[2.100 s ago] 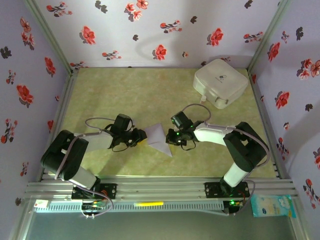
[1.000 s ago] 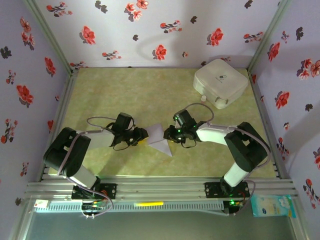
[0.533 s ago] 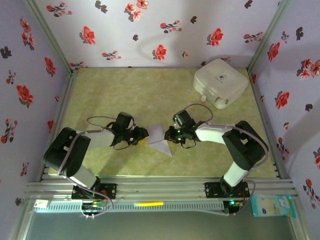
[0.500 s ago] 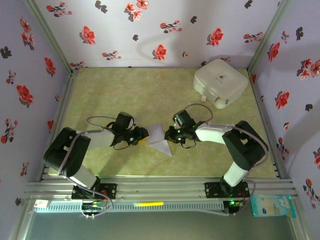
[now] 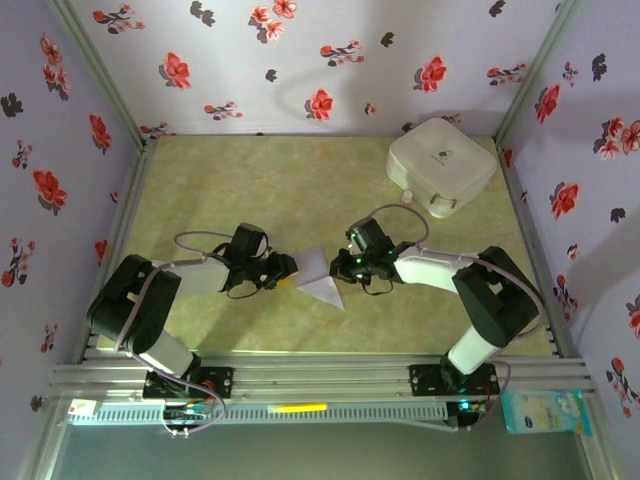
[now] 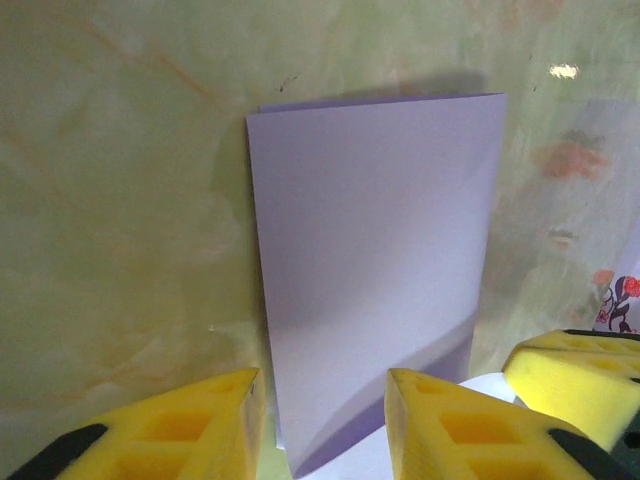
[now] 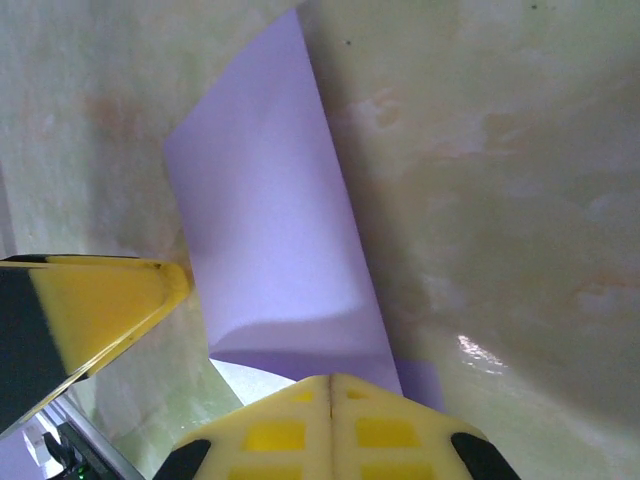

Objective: Fold a paper plane with a square sheet of paper (pick it up from the middle)
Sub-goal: Fourth fold the wing at the center of the table.

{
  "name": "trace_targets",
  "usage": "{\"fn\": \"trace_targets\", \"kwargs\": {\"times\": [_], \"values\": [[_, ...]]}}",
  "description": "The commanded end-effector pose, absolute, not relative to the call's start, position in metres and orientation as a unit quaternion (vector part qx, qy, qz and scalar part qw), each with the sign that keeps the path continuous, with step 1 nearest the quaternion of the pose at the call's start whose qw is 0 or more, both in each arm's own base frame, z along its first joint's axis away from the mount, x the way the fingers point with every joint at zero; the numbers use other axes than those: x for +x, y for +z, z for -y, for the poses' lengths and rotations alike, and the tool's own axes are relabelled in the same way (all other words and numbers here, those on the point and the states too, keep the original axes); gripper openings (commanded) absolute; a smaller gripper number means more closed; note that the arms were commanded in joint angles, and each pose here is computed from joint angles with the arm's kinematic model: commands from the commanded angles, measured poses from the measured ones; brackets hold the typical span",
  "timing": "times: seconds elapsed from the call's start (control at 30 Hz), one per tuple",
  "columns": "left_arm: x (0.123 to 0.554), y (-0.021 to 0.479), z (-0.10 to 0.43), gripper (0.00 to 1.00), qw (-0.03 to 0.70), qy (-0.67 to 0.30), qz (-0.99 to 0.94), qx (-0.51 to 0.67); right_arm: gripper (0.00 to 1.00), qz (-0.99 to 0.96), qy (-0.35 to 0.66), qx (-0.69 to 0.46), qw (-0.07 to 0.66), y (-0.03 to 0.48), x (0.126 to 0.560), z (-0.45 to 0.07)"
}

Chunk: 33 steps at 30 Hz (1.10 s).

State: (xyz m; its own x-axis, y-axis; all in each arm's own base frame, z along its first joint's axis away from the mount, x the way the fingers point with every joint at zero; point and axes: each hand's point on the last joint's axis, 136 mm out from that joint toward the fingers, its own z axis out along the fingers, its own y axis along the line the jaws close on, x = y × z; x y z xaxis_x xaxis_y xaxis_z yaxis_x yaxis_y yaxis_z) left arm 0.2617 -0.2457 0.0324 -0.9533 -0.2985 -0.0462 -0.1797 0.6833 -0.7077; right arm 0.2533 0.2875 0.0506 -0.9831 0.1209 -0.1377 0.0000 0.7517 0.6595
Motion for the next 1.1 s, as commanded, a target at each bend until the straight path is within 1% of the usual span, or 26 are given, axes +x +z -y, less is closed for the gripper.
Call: {"fn": "trace_targets", "kwargs": {"times": [0.0,0.27,0.33,0.57,0.87,1.07], "values": [[0.263,0.039,0.250,0.37,0.076,-0.379,-0.914,-0.125,0.03,-0.927,0.362,0.034,0.090,0.057,0.252,-0.286],[0.266,0.041,0.251,0.39,0.078,-0.381,-0.912,-0.126,0.02,-0.917,0.384,0.036,0.098,0.068,0.253,-0.290],[0.265,0.040,0.251,0.41,0.078,-0.381,-0.913,-0.124,0.02,-0.918,0.383,0.037,0.098,0.067,0.253,-0.289],[0.265,0.036,0.251,0.43,0.076,-0.379,-0.913,-0.127,0.01,-0.912,0.394,0.045,0.105,0.069,0.255,-0.287],[0.268,0.037,0.254,0.43,0.077,-0.384,-0.912,-0.125,0.01,-0.903,0.412,0.058,0.111,0.069,0.256,-0.285],[0.271,0.040,0.257,0.39,0.081,-0.390,-0.909,-0.123,0.01,-0.901,0.415,0.062,0.109,0.066,0.254,-0.284]]}}
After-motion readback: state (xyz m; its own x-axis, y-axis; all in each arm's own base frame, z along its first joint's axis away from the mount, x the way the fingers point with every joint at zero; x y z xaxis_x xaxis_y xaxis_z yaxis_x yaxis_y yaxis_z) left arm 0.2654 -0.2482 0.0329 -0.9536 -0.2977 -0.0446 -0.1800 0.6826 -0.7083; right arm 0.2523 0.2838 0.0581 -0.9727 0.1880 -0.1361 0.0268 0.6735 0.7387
